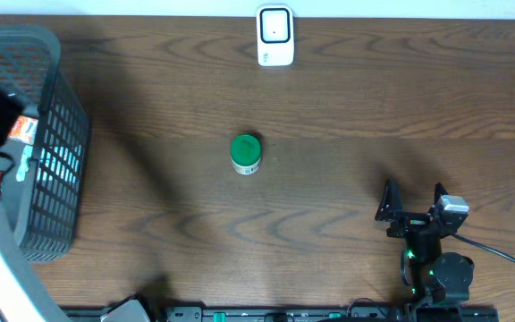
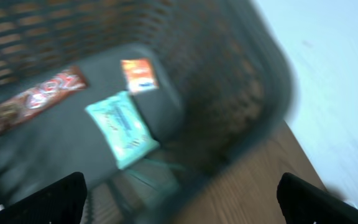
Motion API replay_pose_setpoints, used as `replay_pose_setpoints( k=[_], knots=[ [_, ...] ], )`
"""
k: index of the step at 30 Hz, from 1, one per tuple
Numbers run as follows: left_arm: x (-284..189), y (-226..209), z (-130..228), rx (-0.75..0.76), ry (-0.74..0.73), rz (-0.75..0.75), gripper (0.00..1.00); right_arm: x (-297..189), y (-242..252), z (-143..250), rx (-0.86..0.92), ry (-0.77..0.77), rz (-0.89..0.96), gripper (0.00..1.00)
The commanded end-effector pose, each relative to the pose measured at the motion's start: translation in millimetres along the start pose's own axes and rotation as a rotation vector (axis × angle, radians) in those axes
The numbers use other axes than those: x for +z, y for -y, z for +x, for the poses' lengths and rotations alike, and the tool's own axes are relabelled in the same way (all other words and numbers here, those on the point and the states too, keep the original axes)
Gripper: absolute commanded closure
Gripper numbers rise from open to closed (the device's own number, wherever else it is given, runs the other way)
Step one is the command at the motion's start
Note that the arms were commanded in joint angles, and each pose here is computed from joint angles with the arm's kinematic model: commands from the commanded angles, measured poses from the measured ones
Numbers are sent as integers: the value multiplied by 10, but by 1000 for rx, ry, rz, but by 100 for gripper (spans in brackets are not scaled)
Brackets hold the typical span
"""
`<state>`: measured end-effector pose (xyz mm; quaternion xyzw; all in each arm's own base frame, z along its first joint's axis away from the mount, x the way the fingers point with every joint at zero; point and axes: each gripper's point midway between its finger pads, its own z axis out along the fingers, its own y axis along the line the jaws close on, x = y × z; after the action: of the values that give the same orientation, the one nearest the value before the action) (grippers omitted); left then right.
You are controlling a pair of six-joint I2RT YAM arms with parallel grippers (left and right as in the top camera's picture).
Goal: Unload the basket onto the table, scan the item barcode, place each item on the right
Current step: 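Reach the left gripper into the basket and grasp the wet-wipe pack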
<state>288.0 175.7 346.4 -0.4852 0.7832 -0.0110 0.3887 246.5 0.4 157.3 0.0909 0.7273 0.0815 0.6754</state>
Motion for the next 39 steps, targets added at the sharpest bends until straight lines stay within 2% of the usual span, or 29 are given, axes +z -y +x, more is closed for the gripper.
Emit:
replay_pose_setpoints(
  k=[1, 6, 11, 21, 31, 39],
  knots=[
    [251, -220, -56, -45, -57, -43, 2, -1, 4, 7, 11, 0, 3, 1],
    [685, -493, 14, -88, -156, -132, 2, -1, 4, 7, 11, 0, 3, 1],
    [1275, -717, 295, -142, -321, -214, 2, -1, 4, 7, 11, 0, 3, 1],
    [2062, -1016, 690, -243, -488, -334, 2, -1, 4, 7, 11, 0, 3, 1],
    [2404, -1270, 1075, -245, -610, -412, 2, -1, 4, 7, 11, 0, 3, 1],
    [2580, -1386, 1255, -243, -596, -405, 2, -1, 4, 7, 11, 0, 3, 1]
  ],
)
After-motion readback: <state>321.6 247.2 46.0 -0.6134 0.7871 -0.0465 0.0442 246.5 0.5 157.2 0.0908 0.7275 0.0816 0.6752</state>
